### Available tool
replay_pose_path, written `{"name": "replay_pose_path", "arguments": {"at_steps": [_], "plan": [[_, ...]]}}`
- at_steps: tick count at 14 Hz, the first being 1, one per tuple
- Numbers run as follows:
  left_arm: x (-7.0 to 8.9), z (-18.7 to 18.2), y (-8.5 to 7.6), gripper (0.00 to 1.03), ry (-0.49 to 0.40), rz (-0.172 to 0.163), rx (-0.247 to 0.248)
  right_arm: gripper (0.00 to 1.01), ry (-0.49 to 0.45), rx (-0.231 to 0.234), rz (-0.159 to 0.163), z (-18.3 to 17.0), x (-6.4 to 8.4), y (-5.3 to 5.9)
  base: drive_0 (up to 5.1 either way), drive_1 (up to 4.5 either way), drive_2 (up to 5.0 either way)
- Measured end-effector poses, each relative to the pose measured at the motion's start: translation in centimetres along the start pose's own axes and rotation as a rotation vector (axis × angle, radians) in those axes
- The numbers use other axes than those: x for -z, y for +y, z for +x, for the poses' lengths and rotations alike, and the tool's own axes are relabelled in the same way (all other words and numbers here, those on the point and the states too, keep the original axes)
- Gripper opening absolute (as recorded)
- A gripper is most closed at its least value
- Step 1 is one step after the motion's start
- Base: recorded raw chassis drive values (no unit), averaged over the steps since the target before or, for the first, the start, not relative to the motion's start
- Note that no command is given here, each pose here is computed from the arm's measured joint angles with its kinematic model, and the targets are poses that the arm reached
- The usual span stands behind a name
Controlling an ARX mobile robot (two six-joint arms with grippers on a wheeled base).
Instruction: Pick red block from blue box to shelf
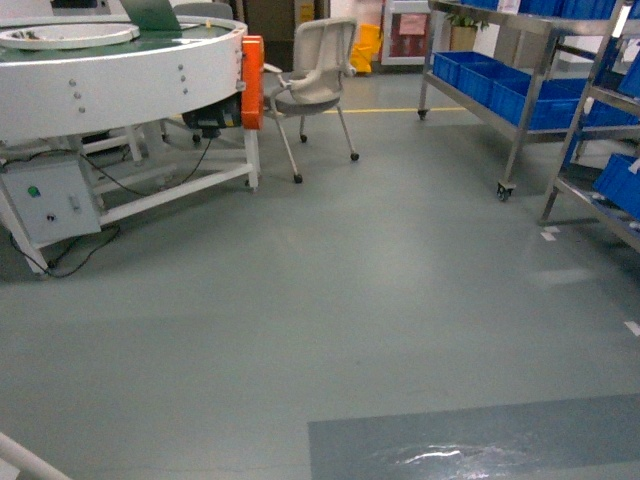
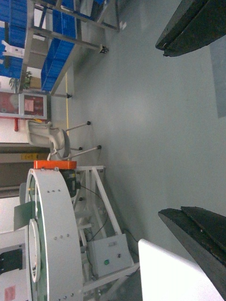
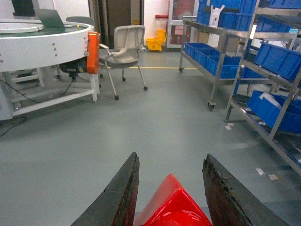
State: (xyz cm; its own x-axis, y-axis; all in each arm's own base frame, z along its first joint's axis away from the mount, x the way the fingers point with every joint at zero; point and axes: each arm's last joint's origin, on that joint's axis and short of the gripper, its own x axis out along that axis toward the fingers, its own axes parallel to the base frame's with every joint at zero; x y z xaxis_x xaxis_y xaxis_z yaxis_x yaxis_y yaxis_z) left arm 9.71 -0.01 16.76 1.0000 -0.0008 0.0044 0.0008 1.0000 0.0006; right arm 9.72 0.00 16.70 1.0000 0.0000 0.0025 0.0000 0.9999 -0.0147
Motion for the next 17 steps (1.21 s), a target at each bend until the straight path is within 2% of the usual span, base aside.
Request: {"name": "replay_pose_path", "arguments": {"at_steps": [17], "plan": [[-0.01,0.0,0.0,0.98,-0.002,0.0,-0.001,0.36,-0.002,0.0,0.0,0.0,-0.01,0.0,0.0,4.21,-4.3]]}}
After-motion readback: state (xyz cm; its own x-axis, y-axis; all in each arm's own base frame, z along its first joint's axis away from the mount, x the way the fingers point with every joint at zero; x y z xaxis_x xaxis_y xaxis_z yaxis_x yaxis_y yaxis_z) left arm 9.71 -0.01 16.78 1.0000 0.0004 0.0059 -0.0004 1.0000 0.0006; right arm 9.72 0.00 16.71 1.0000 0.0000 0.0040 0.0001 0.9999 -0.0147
